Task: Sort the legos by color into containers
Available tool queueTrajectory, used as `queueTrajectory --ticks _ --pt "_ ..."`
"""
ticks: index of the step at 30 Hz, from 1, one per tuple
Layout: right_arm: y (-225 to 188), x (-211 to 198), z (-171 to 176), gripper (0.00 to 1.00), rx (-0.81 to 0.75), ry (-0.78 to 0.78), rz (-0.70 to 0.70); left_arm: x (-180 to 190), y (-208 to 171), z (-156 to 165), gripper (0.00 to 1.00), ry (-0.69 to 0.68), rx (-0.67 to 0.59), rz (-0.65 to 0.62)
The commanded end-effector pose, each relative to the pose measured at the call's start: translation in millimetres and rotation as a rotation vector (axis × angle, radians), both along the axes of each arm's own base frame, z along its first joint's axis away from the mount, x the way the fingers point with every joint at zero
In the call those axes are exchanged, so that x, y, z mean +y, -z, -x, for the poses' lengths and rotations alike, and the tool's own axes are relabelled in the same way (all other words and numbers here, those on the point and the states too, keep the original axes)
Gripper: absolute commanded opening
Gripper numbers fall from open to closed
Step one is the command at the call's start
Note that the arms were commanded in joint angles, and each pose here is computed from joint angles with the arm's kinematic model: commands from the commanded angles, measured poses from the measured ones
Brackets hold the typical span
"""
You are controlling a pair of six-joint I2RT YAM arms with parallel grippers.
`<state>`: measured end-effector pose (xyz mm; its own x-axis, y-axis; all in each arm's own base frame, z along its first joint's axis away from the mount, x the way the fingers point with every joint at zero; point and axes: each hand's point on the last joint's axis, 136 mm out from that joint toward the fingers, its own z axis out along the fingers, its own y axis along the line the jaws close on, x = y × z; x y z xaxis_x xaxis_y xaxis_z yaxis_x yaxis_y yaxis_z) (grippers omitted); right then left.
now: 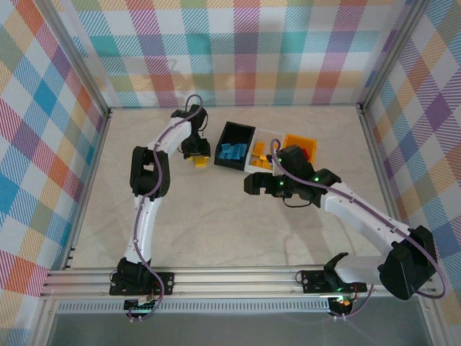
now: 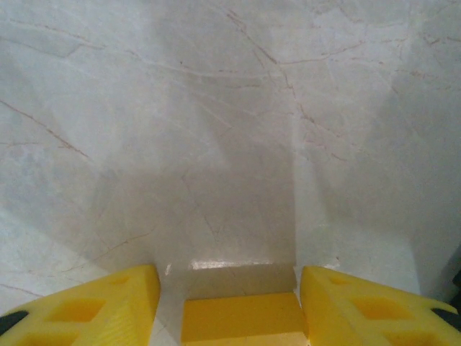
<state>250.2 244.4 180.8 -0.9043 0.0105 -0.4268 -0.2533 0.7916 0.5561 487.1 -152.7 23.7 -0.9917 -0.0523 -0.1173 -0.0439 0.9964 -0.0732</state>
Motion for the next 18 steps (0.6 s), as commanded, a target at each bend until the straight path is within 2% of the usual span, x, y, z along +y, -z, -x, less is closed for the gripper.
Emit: queueTrajectory --ticks 1,3,6,9,11,18 --pt "-6.6 6.7 -0.5 0.97 -0.008 -0.008 -0.033 1.5 19.8 53.3 0.54 0.014 0.205 -0.014" --pt "-6.7 6.0 -0.7 0.97 -0.008 -0.006 -0.034 1.4 19.9 59.0 0.56 0.013 0.215 -0.006" --pt "-7.0 6.5 0.2 0.97 -0.007 -0.004 -0.038 3.8 20.4 66.6 0.69 0.011 0.224 -0.012" --pt "-7.4 5.8 1.1 0.97 -0.004 0.002 -0.044 3.5 21.2 71.7 0.70 0.011 0.231 -0.004" --pt "-7.0 6.2 2.2 0.97 -0.002 0.004 -0.049 0.8 20.1 74.4 0.70 0.014 0.233 0.009" --pt "-7.0 7.6 1.0 0.97 0.001 0.015 -0.064 -1.6 23.7 85.2 0.53 0.032 0.250 -0.002"
